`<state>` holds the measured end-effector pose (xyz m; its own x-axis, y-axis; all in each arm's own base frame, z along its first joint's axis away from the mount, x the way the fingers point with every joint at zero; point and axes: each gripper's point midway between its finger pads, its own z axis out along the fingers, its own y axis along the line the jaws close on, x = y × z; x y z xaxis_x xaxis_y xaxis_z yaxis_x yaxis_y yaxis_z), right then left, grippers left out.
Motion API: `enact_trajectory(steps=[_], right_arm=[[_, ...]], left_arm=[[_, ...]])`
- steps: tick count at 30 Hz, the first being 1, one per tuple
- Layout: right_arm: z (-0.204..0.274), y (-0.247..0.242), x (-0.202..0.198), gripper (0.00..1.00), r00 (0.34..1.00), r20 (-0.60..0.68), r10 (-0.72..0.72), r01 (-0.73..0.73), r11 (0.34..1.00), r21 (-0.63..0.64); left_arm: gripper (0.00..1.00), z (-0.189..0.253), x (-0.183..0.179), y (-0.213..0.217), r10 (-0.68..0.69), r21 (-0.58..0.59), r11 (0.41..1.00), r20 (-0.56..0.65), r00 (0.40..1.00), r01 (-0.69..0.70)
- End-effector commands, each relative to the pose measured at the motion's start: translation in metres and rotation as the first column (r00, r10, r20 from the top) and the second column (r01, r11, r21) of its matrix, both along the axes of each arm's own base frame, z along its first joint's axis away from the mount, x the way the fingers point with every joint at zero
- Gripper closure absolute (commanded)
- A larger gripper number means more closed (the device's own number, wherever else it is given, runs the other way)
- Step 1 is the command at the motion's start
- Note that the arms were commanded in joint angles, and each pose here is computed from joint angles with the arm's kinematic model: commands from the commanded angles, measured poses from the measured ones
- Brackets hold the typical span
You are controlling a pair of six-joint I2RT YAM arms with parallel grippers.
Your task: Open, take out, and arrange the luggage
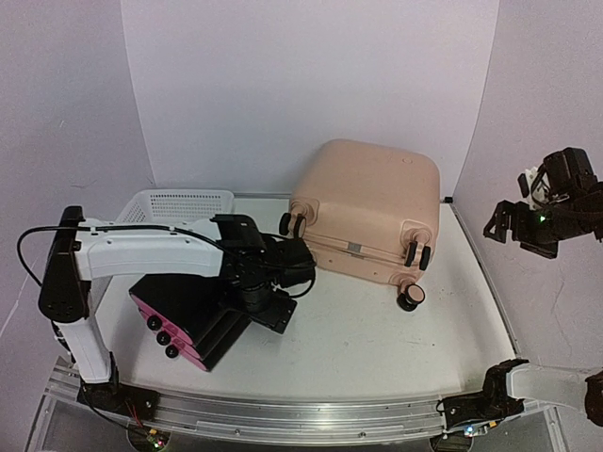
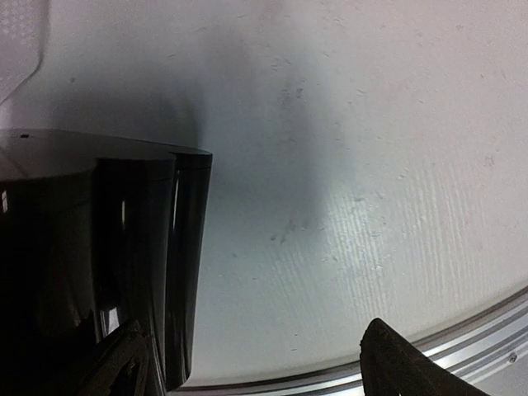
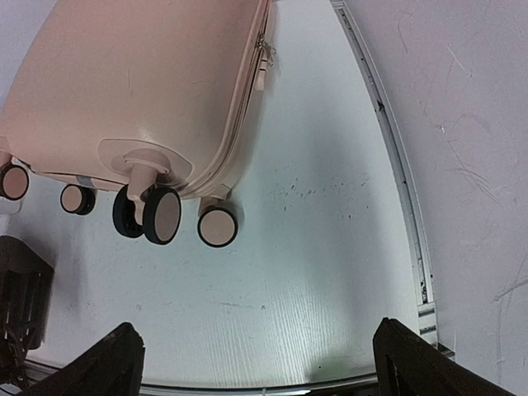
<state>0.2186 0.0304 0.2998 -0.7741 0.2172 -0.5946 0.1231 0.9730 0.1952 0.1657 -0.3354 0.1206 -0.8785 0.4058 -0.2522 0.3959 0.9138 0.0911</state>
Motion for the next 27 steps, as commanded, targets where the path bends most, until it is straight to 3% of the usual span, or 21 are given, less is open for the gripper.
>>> enact_trajectory(steps=[1, 9, 20, 27], right_arm=[[0.008, 0.002, 0.008, 0.02, 0.999, 0.051, -0.006, 0.005, 1.0, 0.021], [0.005, 0.007, 0.008, 0.02, 0.999, 0.042, 0.013, -0.015, 0.999, 0.039], [0.008, 0.01, 0.009, 0.02, 0.999, 0.049, 0.02, -0.023, 0.998, 0.058], [0.017, 0.009, 0.004, 0.02, 0.997, 0.078, 0.016, -0.021, 0.998, 0.061]], left_arm=[[0.09, 0.032, 0.018, 0.061, 0.174, 0.004, 0.984, 0.124, 0.977, -0.176], [0.06, 0.057, 0.013, 0.105, 0.288, -0.081, 0.957, 0.198, 0.937, -0.278], [0.05, 0.066, 0.046, -0.027, -0.036, -0.174, 0.983, 0.158, 0.987, 0.063], [0.05, 0.022, 0.088, -0.033, -0.03, -0.098, 0.994, 0.099, 0.995, 0.04]])
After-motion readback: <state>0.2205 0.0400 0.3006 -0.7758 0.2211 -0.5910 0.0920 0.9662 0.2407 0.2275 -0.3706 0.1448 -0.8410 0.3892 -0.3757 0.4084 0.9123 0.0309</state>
